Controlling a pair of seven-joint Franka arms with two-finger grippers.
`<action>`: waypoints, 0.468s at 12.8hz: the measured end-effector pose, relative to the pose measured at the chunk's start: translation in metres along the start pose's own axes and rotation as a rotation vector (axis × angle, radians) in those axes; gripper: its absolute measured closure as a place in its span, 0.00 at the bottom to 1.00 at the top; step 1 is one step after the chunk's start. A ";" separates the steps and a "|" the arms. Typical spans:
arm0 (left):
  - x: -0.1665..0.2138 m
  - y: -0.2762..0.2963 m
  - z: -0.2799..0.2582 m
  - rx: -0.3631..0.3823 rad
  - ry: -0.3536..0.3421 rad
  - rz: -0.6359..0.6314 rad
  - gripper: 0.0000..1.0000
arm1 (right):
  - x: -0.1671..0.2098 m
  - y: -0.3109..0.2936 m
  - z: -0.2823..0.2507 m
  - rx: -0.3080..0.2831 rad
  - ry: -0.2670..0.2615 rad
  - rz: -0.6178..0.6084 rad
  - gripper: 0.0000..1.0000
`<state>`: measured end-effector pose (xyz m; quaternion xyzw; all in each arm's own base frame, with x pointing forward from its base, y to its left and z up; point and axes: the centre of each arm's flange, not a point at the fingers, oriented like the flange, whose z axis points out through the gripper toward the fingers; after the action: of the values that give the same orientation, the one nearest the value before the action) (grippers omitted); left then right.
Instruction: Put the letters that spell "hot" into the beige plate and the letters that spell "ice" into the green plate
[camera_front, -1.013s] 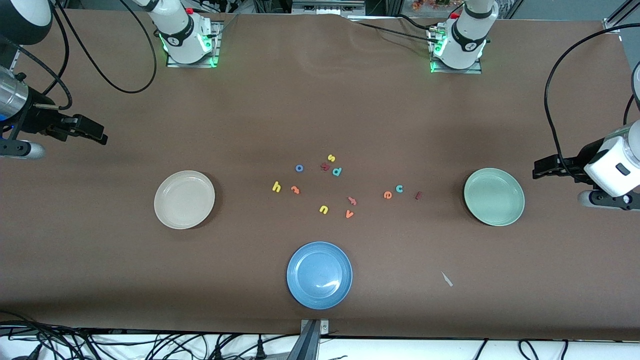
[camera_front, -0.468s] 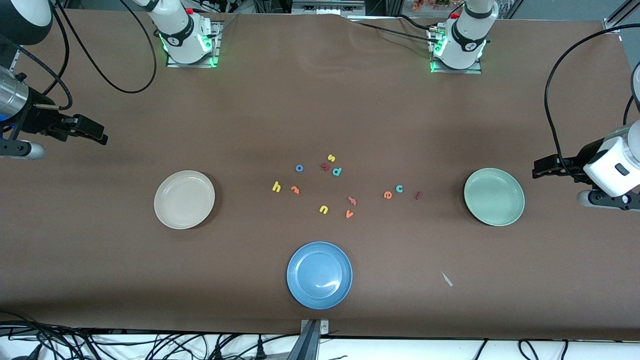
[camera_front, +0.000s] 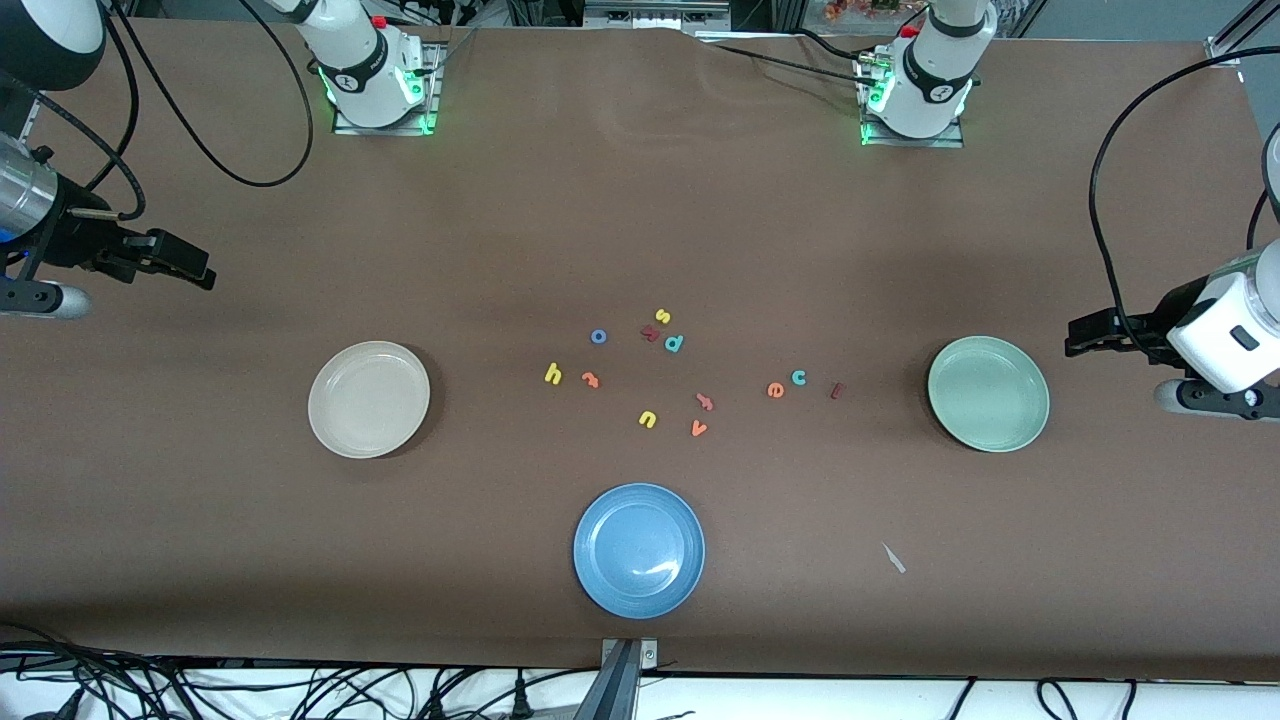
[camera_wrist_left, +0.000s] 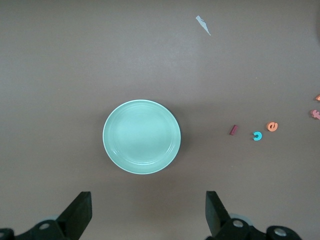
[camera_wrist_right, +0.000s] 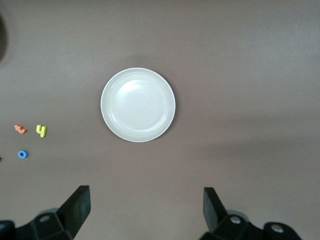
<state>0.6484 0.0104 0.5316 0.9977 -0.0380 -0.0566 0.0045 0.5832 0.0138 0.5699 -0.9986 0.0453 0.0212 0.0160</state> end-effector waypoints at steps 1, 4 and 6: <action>0.000 -0.001 0.000 0.000 0.000 -0.002 0.00 | 0.000 0.000 0.000 0.000 0.000 0.000 0.00; -0.001 -0.006 0.000 -0.001 0.000 -0.009 0.00 | 0.000 0.000 0.000 0.000 -0.001 -0.002 0.00; -0.001 -0.006 0.000 -0.001 0.000 -0.010 0.00 | 0.000 0.000 0.001 0.000 -0.002 -0.003 0.00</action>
<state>0.6482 0.0168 0.5316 0.9978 -0.0331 -0.0567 0.0047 0.5834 0.0138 0.5693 -0.9987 0.0437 0.0221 0.0159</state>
